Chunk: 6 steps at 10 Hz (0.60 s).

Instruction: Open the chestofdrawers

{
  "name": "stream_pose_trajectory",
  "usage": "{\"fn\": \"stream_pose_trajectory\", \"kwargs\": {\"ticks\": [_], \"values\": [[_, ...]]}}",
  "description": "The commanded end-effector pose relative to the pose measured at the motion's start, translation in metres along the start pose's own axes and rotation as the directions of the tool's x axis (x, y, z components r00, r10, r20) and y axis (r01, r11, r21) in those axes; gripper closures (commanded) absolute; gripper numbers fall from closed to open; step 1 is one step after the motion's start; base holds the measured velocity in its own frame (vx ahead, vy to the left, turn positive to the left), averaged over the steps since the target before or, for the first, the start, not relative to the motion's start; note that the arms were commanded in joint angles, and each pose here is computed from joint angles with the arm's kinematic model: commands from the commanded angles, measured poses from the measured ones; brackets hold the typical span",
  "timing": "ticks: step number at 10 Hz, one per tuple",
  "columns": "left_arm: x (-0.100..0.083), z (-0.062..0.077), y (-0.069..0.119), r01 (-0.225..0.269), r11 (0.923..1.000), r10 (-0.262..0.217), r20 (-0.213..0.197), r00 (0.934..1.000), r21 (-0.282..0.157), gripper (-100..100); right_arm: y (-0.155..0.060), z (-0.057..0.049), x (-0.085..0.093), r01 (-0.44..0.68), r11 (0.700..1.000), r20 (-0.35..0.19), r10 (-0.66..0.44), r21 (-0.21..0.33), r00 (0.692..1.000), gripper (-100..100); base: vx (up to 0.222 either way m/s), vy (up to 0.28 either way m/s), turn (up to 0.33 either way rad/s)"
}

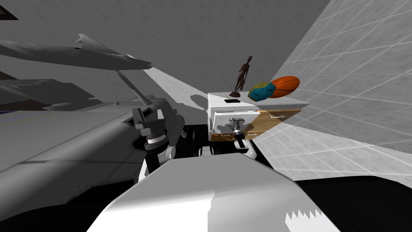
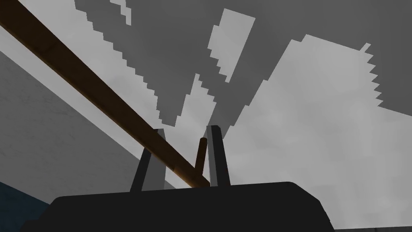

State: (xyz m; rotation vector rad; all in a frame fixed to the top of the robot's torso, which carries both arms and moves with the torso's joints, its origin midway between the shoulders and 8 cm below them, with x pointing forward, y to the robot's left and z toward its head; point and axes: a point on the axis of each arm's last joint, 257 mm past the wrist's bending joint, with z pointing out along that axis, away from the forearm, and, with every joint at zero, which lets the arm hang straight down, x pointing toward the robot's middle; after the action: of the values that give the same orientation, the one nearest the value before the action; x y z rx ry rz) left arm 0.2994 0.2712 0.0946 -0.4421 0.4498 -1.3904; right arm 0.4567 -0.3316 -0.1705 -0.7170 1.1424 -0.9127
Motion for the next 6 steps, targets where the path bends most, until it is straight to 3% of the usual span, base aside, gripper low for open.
{"fn": "stream_pose_trajectory", "kwargs": {"ticks": [1,3,4,6], "values": [[0.0,0.0,0.0,0.0,1.0,0.0,0.0,1.0,0.0,0,-0.021,0.008,-0.005,0.005,1.0,0.017,-0.006,0.03,1.0,100,-0.195,0.008,-0.037],[0.0,0.0,0.0,0.0,1.0,0.0,0.0,1.0,0.0,0,-0.027,0.01,-0.007,0.006,0.999,0.022,-0.007,0.038,1.0,100,-0.16,0.002,-0.01],[0.0,0.0,0.0,0.0,1.0,0.0,0.0,1.0,0.0,0,-0.013,0.005,-0.001,0.002,1.0,0.005,-0.002,0.013,1.0,100,-0.052,0.003,0.013],[0.0,0.0,0.0,0.0,1.0,0.0,0.0,1.0,0.0,0,-0.017,0.004,-0.003,0.001,1.0,0.013,-0.001,0.016,1.0,100,-0.166,0.0,-0.01]]}}
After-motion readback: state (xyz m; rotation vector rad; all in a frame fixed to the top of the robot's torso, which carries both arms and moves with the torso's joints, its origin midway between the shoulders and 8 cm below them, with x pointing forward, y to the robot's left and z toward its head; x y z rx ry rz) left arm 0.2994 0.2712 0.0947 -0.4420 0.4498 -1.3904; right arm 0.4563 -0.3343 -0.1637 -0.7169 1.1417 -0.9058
